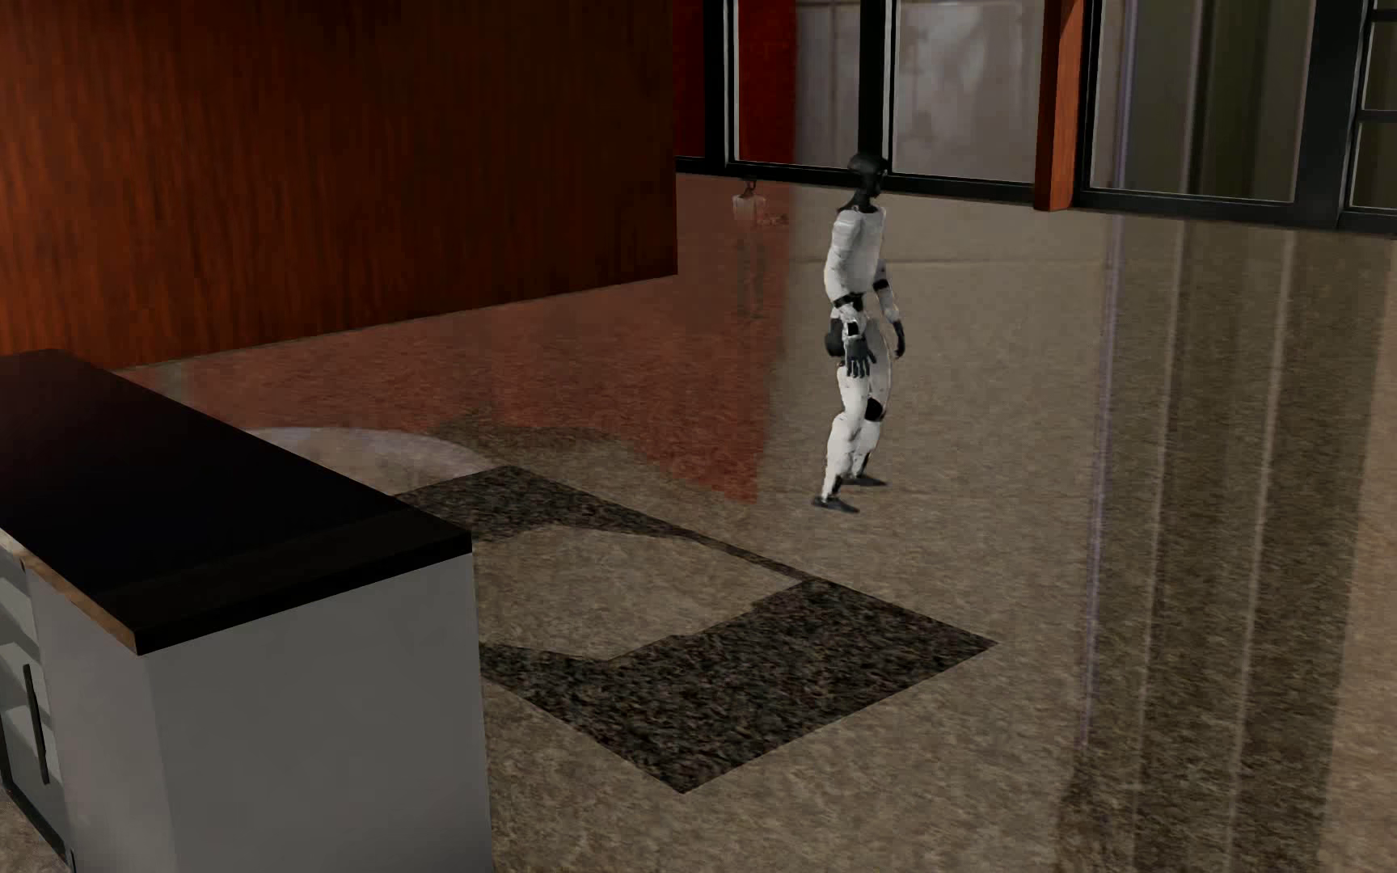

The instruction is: Move towards the counter

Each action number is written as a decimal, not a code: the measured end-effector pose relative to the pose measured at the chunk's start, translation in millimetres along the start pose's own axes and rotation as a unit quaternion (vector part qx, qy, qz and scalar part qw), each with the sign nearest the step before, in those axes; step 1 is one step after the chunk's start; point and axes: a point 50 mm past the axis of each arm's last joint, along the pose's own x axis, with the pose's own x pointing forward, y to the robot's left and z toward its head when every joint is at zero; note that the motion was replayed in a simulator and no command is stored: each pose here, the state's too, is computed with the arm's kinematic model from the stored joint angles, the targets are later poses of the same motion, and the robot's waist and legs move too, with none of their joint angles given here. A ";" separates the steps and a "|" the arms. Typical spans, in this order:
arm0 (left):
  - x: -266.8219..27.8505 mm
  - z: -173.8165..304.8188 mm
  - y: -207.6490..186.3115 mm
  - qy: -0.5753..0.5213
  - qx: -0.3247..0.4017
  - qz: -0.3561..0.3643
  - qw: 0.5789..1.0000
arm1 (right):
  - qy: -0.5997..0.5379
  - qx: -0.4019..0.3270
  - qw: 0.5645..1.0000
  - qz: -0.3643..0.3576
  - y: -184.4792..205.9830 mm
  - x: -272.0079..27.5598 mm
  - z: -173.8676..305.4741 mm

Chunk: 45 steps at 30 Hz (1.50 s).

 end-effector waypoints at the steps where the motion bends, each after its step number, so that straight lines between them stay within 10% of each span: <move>1: 0.0 0.0 -1.0 0.000 0.003 -0.001 1.000 | -0.003 -0.003 1.000 -0.003 -1.4 0.1 0.9; 23: -23.0 -118.9 -31.0 0.202 -0.114 -0.017 0.973 | 0.004 -0.019 1.000 0.002 7.0 4.3 4.6; 36: -31.2 -47.3 21.6 -0.016 -0.167 0.152 0.974 | -0.042 -0.085 0.995 -0.021 -20.1 8.0 25.3; 42: -23.8 -80.0 -51.0 0.143 -0.184 -0.022 0.972 | -0.017 -0.089 0.996 0.014 4.2 0.8 0.3; 45: -19.5 -80.6 -71.6 0.171 0.015 -0.222 0.960 | -0.024 -0.166 0.983 0.070 9.7 0.4 -1.1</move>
